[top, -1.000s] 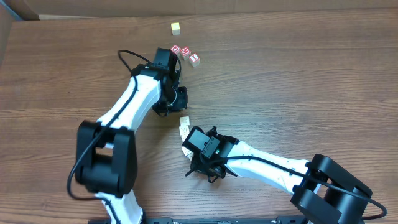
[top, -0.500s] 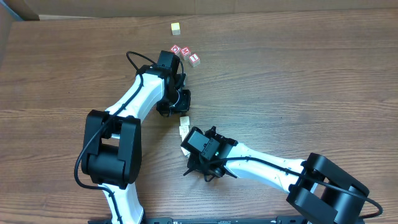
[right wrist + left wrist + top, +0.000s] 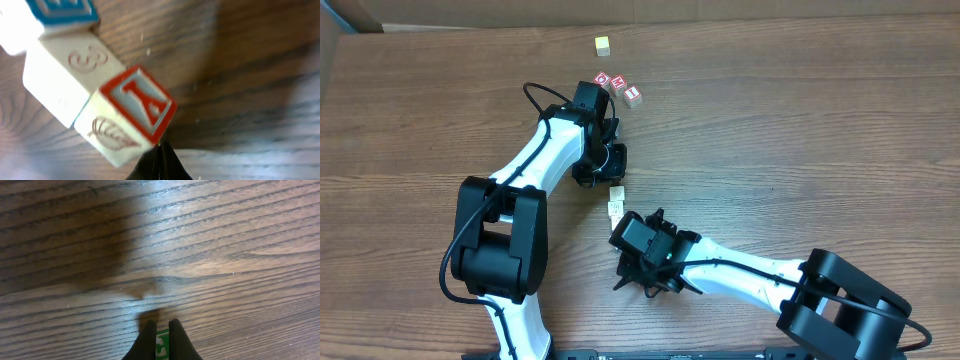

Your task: Flip 5 blocks

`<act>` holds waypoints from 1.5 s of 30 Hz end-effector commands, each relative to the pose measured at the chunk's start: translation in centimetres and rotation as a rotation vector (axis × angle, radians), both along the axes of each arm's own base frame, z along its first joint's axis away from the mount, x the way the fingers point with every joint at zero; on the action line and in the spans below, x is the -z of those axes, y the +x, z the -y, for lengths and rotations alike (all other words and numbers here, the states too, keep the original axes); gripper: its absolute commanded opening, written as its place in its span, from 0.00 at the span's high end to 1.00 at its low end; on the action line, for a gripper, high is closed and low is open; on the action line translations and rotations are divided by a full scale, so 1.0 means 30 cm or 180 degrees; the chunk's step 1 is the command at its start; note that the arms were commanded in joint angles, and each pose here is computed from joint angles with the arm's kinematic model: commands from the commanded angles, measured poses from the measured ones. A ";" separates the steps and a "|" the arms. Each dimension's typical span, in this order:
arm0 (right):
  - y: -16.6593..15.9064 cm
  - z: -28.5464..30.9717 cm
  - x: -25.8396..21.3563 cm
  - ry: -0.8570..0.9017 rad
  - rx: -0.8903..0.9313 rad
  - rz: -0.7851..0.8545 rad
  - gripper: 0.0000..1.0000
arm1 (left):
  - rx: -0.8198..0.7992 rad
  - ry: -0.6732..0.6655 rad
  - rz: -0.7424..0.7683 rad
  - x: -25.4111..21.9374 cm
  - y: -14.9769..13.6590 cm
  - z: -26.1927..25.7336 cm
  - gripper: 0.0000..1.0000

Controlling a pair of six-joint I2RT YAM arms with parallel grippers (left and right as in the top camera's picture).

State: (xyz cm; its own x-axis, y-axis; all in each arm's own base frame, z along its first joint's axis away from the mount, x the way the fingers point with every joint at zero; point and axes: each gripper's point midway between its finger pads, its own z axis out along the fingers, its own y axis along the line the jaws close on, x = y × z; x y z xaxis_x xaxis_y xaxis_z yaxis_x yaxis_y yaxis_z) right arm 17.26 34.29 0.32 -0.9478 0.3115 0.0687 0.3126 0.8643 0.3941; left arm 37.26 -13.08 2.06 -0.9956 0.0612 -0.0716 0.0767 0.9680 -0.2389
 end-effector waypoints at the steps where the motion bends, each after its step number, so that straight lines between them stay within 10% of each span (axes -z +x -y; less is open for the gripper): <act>1: -0.030 -0.025 -0.004 0.0096 -0.0210 -0.0083 0.96 | -0.0083 -0.0069 0.0124 -0.043 0.053 -0.007 0.96; 10: 0.037 -0.028 -0.180 -0.0033 -0.0798 0.0460 0.96 | -0.0853 -0.0005 0.0255 -0.237 0.079 -0.142 0.96; 24: 0.284 0.126 -0.244 -0.0523 -0.0620 0.0859 0.96 | -0.0836 0.0311 -0.0681 -0.021 -0.215 -0.173 0.96; 45: 0.319 0.139 -0.191 -0.0716 -0.0708 0.0957 0.96 | -0.0832 -0.0166 -0.0643 0.057 -0.227 -0.096 0.96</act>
